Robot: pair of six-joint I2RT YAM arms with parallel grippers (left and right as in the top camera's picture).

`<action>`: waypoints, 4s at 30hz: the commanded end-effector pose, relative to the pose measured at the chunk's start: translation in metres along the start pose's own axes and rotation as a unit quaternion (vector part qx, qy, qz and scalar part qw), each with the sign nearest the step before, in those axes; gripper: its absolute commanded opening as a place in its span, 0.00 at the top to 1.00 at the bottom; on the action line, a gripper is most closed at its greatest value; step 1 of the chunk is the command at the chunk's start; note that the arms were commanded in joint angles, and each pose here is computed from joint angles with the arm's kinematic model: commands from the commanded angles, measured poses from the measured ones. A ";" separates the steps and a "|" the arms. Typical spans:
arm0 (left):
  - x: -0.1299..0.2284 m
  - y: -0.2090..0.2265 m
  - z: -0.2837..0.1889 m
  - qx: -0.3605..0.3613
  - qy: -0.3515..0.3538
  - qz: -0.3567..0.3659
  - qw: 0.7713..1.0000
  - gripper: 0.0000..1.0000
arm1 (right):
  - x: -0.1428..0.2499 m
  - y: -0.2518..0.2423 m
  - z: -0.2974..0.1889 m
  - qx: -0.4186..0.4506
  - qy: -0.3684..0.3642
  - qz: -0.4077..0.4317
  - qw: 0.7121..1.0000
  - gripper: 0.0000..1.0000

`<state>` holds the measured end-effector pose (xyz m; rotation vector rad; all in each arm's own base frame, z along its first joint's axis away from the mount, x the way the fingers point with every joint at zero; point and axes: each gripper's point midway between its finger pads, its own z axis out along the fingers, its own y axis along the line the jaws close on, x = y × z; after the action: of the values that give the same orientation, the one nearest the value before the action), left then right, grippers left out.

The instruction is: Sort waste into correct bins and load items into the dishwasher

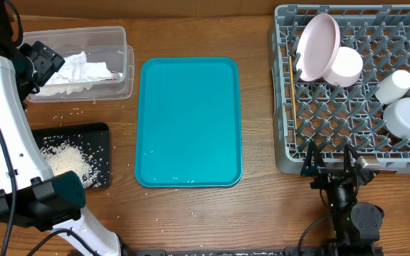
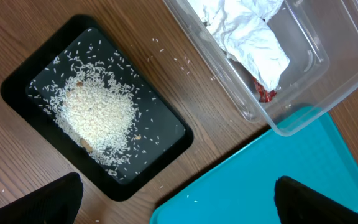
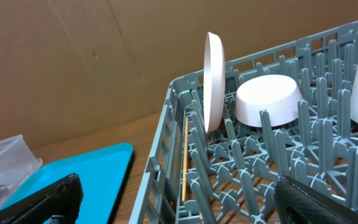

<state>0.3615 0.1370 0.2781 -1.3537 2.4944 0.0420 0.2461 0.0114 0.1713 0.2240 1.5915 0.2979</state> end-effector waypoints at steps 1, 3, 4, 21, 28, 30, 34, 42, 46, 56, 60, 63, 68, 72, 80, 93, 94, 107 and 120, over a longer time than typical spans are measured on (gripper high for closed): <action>0.003 -0.003 0.003 -0.002 0.006 0.005 1.000 0.00 | 0.001 -0.002 0.000 0.004 -0.003 -0.013 1.000 0.00; 0.003 -0.003 0.003 -0.002 0.006 0.005 1.000 0.00 | 0.001 -0.002 0.000 0.004 -0.003 -0.013 1.000 0.00; 0.003 -0.003 0.003 -0.001 0.005 0.005 1.000 0.00 | 0.001 -0.002 0.000 0.004 -0.003 -0.013 1.000 0.00; 0.003 -0.003 0.003 -0.001 0.005 0.005 1.000 0.00 | 0.001 -0.002 0.000 0.004 -0.003 -0.013 1.000 0.00; 0.003 -0.003 0.003 -0.002 0.005 0.005 1.000 0.00 | 0.001 -0.002 0.000 0.002 -0.003 -0.013 1.000 0.00; 0.003 -0.003 0.003 -0.001 0.005 0.005 1.000 0.00 | 0.001 -0.002 0.000 0.004 -0.003 -0.020 1.000 0.00; 0.003 -0.003 0.003 -0.001 0.005 0.005 1.000 0.00 | 0.001 -0.003 0.000 0.005 -0.002 -0.157 0.988 0.00; 0.003 -0.003 0.003 -0.002 0.005 0.005 1.000 0.00 | 0.001 -0.002 0.000 0.004 -0.002 -0.177 0.984 0.00; 0.003 -0.003 0.003 -0.001 0.005 0.005 1.000 0.00 | 0.001 -0.002 0.000 0.004 -0.002 -0.177 0.984 0.00; 0.003 -0.004 0.003 -0.001 0.006 0.007 1.000 0.00 | 0.001 -0.002 0.000 0.004 -0.002 -0.177 0.984 0.00; 0.001 -0.001 0.005 -0.014 0.000 0.010 1.000 0.00 | 0.001 -0.002 0.000 0.004 -0.002 -0.177 0.984 0.00; -0.012 0.017 -0.006 -0.054 -0.047 0.008 0.997 0.00 | 0.001 -0.002 0.000 0.004 -0.002 -0.177 0.984 0.00; 0.007 0.006 -0.039 0.020 -0.042 0.106 0.993 0.00 | 0.001 -0.002 0.000 0.004 -0.002 -0.177 0.984 0.00; 0.026 0.006 -0.067 0.064 -0.052 0.114 0.990 0.00 | 0.001 -0.002 0.000 0.004 -0.002 -0.177 0.984 0.00; 0.085 -0.005 -0.066 0.107 -0.080 0.241 0.961 0.00 | 0.001 -0.002 0.000 0.004 -0.002 -0.177 0.984 0.00; 0.171 0.016 -0.004 0.229 -0.184 0.305 0.906 0.00 | 0.001 -0.002 0.000 0.004 -0.002 -0.177 0.984 0.00; 0.175 0.016 0.002 0.239 -0.190 0.305 0.902 0.00 | 0.001 -0.002 0.000 0.004 -0.002 -0.177 0.984 0.00; 0.219 0.016 0.072 0.380 -0.298 0.299 0.823 0.00 | 0.001 -0.002 0.000 0.004 -0.002 -0.177 0.984 0.00; 0.213 0.028 0.070 0.405 -0.410 0.264 0.773 0.00 | 0.001 -0.002 0.000 0.004 -0.002 -0.177 0.984 0.00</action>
<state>0.2486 -0.0165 0.1389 -0.1440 1.7338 -0.2963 0.2461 0.0114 0.1711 -0.0546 1.5990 0.0278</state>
